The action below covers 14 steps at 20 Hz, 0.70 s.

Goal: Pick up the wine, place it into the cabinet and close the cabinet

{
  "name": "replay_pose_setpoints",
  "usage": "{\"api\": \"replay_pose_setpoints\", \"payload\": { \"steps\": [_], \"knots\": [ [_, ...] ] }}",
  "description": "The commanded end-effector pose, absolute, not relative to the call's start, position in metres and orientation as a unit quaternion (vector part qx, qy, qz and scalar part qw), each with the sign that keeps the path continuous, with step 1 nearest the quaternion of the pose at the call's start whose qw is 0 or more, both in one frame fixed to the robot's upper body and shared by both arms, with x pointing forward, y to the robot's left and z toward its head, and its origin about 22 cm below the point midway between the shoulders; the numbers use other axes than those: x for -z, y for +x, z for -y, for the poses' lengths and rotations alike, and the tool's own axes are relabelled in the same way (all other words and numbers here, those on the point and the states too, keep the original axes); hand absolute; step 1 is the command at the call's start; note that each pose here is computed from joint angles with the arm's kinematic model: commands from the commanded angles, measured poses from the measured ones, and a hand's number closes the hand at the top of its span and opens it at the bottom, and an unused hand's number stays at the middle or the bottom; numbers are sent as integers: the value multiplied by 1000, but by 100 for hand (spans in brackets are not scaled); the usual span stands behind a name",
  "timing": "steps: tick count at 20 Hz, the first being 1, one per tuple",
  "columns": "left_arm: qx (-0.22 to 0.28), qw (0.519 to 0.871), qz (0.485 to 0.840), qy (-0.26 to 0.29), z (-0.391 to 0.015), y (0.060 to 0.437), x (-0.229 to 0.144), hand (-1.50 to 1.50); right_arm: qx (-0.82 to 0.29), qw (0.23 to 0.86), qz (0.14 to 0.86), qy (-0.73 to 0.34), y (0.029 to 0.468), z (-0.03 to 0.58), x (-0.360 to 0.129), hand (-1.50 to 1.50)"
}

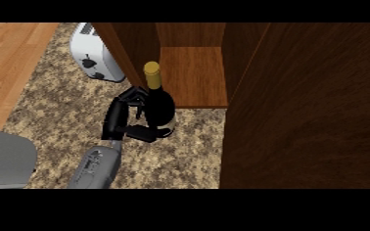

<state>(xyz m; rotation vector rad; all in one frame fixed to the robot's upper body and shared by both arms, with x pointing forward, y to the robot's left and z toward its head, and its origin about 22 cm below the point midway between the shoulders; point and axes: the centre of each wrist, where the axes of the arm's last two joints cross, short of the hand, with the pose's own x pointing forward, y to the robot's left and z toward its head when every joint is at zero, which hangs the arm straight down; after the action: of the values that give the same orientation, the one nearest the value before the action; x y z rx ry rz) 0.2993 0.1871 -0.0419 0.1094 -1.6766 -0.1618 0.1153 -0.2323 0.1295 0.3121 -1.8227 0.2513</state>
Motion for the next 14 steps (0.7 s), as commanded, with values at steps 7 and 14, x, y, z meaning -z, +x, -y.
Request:
{"api": "replay_pose_setpoints", "payload": {
  "steps": [7, 14],
  "knots": [
    [111, 656, 744, 68, -127, 330, -2, 150, -94, 574, 797, 163, 101, 238, -143, -150],
    [90, 673, 730, 80, -114, 330, 2, 150, -113, 570, 798, 164, 101, 238, -145, -150]
  ]
}}
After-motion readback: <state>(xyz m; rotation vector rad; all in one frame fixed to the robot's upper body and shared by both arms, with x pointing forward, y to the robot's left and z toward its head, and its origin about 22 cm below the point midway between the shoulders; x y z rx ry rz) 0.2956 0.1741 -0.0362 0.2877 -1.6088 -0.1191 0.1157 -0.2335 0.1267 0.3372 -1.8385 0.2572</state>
